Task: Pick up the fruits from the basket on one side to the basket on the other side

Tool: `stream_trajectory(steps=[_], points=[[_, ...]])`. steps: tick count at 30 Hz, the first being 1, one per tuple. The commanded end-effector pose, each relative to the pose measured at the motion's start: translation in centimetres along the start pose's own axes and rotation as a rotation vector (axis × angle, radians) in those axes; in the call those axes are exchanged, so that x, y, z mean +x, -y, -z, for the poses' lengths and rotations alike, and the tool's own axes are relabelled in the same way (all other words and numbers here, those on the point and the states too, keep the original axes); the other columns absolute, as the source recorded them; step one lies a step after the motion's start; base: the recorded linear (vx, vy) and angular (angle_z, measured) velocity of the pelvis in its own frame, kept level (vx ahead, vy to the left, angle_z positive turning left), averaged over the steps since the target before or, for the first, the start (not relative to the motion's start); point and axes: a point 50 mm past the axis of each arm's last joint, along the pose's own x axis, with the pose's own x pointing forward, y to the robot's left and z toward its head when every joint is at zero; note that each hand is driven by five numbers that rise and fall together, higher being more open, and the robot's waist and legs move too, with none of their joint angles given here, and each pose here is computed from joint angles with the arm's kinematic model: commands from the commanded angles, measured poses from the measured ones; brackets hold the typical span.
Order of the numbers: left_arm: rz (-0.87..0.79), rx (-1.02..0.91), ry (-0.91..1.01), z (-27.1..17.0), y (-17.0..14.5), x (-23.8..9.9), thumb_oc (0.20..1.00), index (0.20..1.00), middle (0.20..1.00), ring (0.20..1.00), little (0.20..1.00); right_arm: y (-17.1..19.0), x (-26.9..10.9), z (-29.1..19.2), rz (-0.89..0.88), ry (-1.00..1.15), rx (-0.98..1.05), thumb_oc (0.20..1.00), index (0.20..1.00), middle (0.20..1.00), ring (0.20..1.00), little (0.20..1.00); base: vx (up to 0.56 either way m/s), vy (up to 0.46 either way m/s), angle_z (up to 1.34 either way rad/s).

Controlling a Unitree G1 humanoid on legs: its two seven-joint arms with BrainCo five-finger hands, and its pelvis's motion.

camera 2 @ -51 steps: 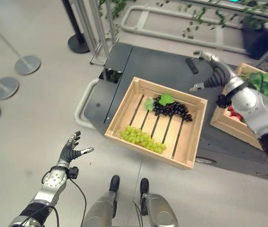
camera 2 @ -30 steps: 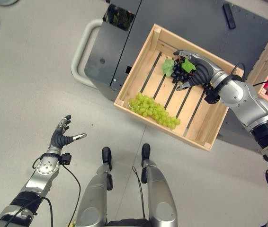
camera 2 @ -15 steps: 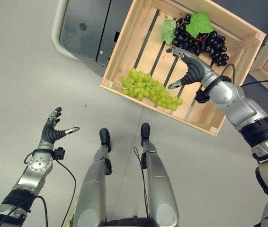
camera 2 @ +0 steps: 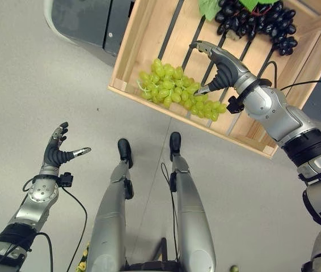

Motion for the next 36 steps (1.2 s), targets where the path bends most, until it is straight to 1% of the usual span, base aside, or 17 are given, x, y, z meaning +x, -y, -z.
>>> stream_trajectory(steps=[1, 5, 10, 14, 29, 36], points=[[-0.062, -0.047, 0.075, -1.3, -1.2, -0.2, 1.000, 1.000, 1.000, 1.000, 1.000, 1.1, 0.6, -1.7, 0.039, 0.089, -0.043, 1.000, 1.000, 1.000, 1.000, 1.000, 0.00, 0.000, 0.00], [-0.073, -0.042, 0.067, -1.1, -1.2, -0.3, 1.000, 1.000, 1.000, 1.000, 1.000, 1.0, 1.0, -1.9, 0.045, 0.091, -0.030, 1.000, 1.000, 1.000, 1.000, 1.000, 0.01, -0.003, 0.03], [-0.076, -0.046, 0.074, -1.3, -1.3, -0.2, 1.000, 1.000, 1.000, 1.000, 1.000, -0.6, 1.2, -2.0, -0.020, 0.088, 0.062, 1.000, 1.000, 1.000, 1.000, 1.000, 0.00, 0.000, 0.00], [-0.075, -0.035, 0.085, -1.6, -1.6, -0.1, 1.000, 1.000, 1.000, 1.000, 1.000, -2.3, 0.9, -2.4, -0.114, 0.102, 0.135, 1.000, 1.000, 1.000, 1.000, 1.000, 0.00, 0.000, 0.00], [-0.077, -0.004, 0.089, -1.7, -1.8, -0.1, 1.000, 1.000, 1.000, 1.000, 1.000, -6.5, -0.8, -3.6, -0.229, 0.145, 0.284, 1.000, 1.000, 1.000, 1.000, 1.000, 0.00, 0.000, 0.01], [-0.080, -0.001, 0.082, -1.6, -2.0, -0.2, 1.000, 1.000, 1.000, 1.000, 1.000, -6.9, -1.2, -3.8, -0.247, 0.147, 0.348, 1.000, 1.000, 1.000, 1.000, 1.000, 0.00, -0.001, 0.00]])
